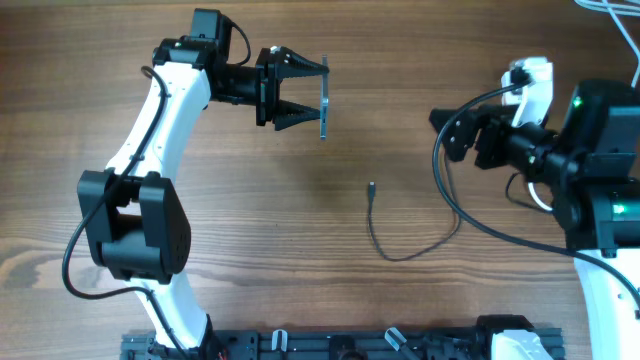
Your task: Plug charger to phone and switch on socket
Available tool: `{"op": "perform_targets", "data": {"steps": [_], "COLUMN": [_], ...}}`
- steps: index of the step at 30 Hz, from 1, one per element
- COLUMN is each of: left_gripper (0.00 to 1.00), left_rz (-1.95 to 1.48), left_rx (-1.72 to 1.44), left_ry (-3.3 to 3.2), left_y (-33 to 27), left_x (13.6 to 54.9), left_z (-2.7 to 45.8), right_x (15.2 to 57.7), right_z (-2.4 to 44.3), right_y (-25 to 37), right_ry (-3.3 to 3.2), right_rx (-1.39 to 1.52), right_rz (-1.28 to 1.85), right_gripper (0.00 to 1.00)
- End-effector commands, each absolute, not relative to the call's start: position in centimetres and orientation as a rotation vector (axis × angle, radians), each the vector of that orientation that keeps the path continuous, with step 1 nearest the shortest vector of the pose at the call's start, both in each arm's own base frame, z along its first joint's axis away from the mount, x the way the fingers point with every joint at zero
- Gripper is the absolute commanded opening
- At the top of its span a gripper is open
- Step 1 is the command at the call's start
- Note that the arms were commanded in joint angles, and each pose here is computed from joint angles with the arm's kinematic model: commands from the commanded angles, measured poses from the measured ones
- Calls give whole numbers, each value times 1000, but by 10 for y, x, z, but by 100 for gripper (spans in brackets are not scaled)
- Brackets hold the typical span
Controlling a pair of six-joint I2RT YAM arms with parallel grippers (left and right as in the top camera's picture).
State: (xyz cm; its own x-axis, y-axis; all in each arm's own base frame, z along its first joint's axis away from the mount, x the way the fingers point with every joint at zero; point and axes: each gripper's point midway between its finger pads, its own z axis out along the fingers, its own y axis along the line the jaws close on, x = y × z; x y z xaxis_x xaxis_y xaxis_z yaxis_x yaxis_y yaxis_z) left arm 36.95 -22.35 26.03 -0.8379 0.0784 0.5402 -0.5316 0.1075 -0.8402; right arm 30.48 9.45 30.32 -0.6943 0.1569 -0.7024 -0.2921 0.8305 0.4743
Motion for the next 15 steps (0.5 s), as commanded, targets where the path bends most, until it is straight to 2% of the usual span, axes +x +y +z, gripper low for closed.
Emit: {"op": "perform_targets", "data": {"steps": [1,4,9,15], "left_gripper": [66,66,66,66], "left_rz": [1820,1808,1773,1747], "left_rx": [417,432,472,531], "left_ry": [-1881,-1876,-1900,-1969], "left_y": [-221,-221,-222,-223], "left_x": [364,364,371,389], "left_z": [281,280,276,270], "right_x": [295,287,277,282], "right_z": [315,326,338,326], "right_y": [98,106,156,201], "right_ry": [2295,2354,2411,2471], "right_rx": [-34,52,-90,-152], "right_rz": [594,478,456,273], "right_gripper": [99,99,99,99]}}
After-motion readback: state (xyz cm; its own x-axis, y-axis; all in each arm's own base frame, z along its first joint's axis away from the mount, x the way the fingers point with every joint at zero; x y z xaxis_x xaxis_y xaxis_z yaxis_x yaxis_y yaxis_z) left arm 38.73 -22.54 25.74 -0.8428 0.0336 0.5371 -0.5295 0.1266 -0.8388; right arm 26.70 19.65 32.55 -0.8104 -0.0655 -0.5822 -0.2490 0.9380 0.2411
